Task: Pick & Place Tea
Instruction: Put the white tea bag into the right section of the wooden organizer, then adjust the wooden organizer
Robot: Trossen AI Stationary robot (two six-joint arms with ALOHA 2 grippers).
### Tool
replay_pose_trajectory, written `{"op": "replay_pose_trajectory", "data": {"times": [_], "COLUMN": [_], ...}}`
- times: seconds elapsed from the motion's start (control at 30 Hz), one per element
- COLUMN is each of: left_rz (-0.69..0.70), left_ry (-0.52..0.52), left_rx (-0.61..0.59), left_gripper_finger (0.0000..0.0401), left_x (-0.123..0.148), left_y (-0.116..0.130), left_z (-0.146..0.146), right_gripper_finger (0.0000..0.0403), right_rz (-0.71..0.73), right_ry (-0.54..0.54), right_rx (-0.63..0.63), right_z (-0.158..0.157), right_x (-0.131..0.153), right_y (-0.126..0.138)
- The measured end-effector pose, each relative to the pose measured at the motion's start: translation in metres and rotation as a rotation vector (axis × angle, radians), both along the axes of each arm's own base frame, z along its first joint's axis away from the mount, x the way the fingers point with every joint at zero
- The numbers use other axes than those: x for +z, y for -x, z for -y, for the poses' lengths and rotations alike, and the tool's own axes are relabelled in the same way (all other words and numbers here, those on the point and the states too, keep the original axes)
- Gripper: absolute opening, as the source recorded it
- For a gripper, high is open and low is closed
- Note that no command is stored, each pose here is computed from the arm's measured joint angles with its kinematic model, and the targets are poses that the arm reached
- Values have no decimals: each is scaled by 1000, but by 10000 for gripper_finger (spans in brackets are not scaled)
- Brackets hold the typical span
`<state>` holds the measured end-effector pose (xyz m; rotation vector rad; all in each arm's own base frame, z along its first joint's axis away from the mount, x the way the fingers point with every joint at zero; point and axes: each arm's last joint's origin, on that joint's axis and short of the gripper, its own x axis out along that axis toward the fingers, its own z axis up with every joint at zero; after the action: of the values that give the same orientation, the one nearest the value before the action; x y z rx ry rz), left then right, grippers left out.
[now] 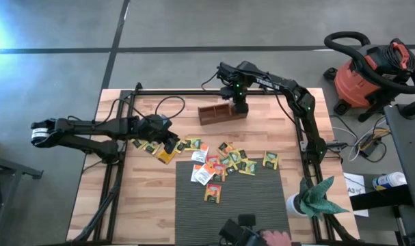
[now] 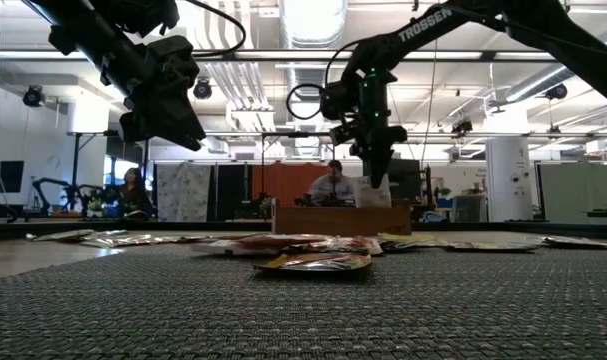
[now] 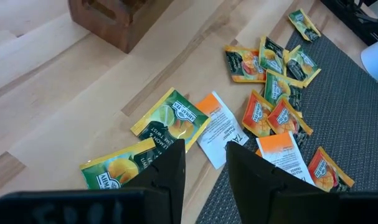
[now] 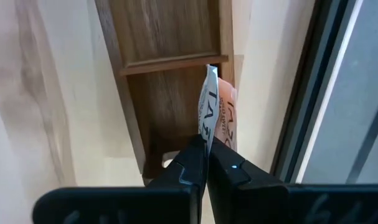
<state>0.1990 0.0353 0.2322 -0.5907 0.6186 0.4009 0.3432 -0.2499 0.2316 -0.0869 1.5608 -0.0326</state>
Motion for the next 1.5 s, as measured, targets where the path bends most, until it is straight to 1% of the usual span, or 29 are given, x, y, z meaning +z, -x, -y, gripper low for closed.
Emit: {"op": "replay_pose_trajectory", "data": {"times": [0.17, 0.3, 0.37, 0.73, 1.0, 1.3, 1.5], "left_rz": [0, 0, 0, 0, 0, 0, 0], "left_ry": [0, 0, 0, 0, 0, 0, 0], "left_rx": [0, 0, 0, 0, 0, 0, 1], "left_gripper_finger": [110, 110, 110, 110, 110, 110, 110], "left_x": [0, 0, 0, 0, 0, 0, 0], "left_y": [0, 0, 0, 0, 0, 0, 0], "left_z": [0, 0, 0, 0, 0, 0, 0], "right_gripper_finger": [8, 9, 9, 12, 41, 86, 107], "right_rz": [-5, -37, -30, -4, 16, 15, 15], "right_ry": [17, 102, 123, 151, 208, 207, 207], "right_rx": [-11, -20, -25, -30, -38, -37, -37], "right_z": [5, 10, 13, 16, 19, 19, 19], "right_x": [-4, -4, -3, 1, 2, 2, 2], "right_y": [3, 4, 4, 1, -2, -2, -2]}}
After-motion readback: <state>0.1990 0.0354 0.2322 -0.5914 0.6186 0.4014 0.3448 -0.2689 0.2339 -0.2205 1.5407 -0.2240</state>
